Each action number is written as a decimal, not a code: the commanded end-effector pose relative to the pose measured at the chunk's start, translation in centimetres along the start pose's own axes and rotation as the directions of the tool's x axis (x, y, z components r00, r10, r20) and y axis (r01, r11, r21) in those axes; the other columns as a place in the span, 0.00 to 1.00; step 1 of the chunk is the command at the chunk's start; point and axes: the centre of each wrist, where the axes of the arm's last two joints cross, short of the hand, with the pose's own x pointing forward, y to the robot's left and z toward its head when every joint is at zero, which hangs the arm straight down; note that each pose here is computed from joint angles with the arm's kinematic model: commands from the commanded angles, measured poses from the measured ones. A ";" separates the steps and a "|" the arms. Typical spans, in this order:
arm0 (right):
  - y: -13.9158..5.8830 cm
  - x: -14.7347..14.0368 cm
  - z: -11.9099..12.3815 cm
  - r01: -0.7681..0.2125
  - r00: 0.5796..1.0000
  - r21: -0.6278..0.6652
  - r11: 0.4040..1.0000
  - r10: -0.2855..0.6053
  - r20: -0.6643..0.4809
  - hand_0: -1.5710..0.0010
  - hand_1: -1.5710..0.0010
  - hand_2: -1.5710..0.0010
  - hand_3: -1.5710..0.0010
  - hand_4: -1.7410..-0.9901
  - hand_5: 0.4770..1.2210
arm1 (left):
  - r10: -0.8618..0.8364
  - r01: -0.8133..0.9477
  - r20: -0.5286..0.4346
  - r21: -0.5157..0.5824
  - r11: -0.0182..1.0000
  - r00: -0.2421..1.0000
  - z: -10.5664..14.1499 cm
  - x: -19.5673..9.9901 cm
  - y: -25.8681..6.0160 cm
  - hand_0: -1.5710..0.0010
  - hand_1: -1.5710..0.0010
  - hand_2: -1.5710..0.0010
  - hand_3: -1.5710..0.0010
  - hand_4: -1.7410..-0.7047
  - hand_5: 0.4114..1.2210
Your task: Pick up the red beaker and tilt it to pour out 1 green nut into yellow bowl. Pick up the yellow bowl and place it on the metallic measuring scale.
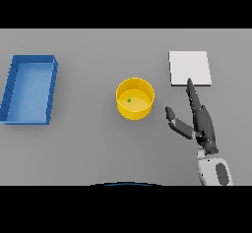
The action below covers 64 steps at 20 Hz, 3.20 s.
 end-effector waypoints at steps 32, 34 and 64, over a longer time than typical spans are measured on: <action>-0.6 -0.2 0.0 -0.034 0.999 0.025 0.999 0.033 0.017 1.00 1.00 1.00 1.00 0.79 0.27 | 0.311 -0.434 -0.363 -0.334 0.837 0.878 13.1 -12.8 -11.7 0.67 0.71 0.73 0.77 0.92 0.30; -0.5 -0.1 -0.4 -0.028 1.000 0.028 0.999 0.029 -0.005 1.00 1.00 1.00 1.00 0.79 0.28 | 0.278 -0.400 -0.355 -0.337 0.852 0.892 13.2 -12.9 -12.1 0.79 0.82 0.82 0.85 0.96 0.29; 4.4 4.3 -11.1 -0.844 0.424 0.536 0.015 0.631 0.650 1.00 1.00 1.00 1.00 0.69 0.30 | 0.387 -0.454 -0.273 -0.249 0.856 0.881 12.7 -12.7 -13.1 1.00 1.00 1.00 1.00 0.98 0.34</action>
